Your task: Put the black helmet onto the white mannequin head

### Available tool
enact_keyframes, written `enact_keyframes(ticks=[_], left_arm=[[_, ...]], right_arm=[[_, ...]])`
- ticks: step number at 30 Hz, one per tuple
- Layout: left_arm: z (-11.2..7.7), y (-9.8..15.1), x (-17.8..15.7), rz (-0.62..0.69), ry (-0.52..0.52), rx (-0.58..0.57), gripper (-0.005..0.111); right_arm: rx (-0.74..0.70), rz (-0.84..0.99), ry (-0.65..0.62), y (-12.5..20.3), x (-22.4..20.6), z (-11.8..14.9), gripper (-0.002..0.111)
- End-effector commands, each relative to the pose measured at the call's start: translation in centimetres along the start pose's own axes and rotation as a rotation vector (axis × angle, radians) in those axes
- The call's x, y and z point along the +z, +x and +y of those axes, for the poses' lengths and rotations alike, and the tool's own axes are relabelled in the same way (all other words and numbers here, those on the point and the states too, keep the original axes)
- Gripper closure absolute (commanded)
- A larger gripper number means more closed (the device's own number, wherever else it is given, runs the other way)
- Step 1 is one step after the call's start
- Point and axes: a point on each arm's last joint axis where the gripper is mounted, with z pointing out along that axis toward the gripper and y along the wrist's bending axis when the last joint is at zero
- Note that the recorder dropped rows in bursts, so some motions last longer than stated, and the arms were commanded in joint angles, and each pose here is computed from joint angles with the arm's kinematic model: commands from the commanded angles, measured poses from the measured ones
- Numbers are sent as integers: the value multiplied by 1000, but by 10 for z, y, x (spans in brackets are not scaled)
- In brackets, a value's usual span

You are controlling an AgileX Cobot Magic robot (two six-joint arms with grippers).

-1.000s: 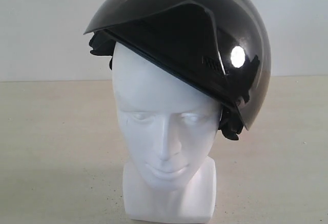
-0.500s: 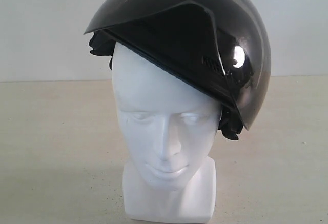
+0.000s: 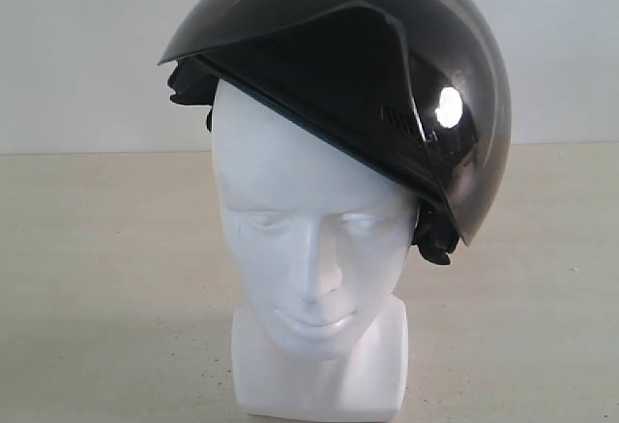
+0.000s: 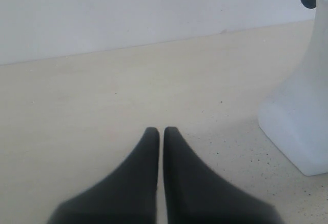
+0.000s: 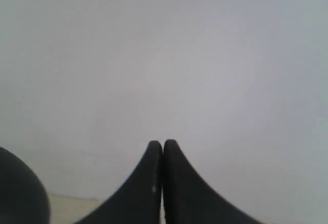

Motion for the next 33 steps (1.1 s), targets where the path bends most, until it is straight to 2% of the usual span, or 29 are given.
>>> enact_keyframes(ticks=[1,3,7,13,16,17,21,22,23,24,30,33], left_arm=[[-1,1,0,0,6,-11,102],[-1,1,0,0,6,-11,102],[-1,1,0,0,6,-11,102],[-1,1,0,0,6,-11,102],[-1,1,0,0,6,-11,102],[-1,1,0,0,6,-11,102],[-1,1,0,0,6,-11,102],[-1,1,0,0,6,-11,102],[-1,1,0,0,6,-11,102],[-1,1,0,0,6,-11,102],[-1,1,0,0,6,-11,102],[-1,1,0,0,6,-11,102]], right_arm=[[-106,148,202,11,8,-5,108],[-144,202,258,16,14,-1,108],[-175,220,255,19,20,8,108],[-157,209,254,17,16,3,108],[143,130,245,12,6,-9,108],[161,120,246,11,3,-13,108],[151,112,281,10,-9,-31,108],[113,113,279,10,-11,-34,108],[5,126,272,9,-12,-35,108],[-15,128,271,9,-13,-36,108],[-5,124,260,9,-13,-35,108],[101,117,266,12,-11,-32,108]])
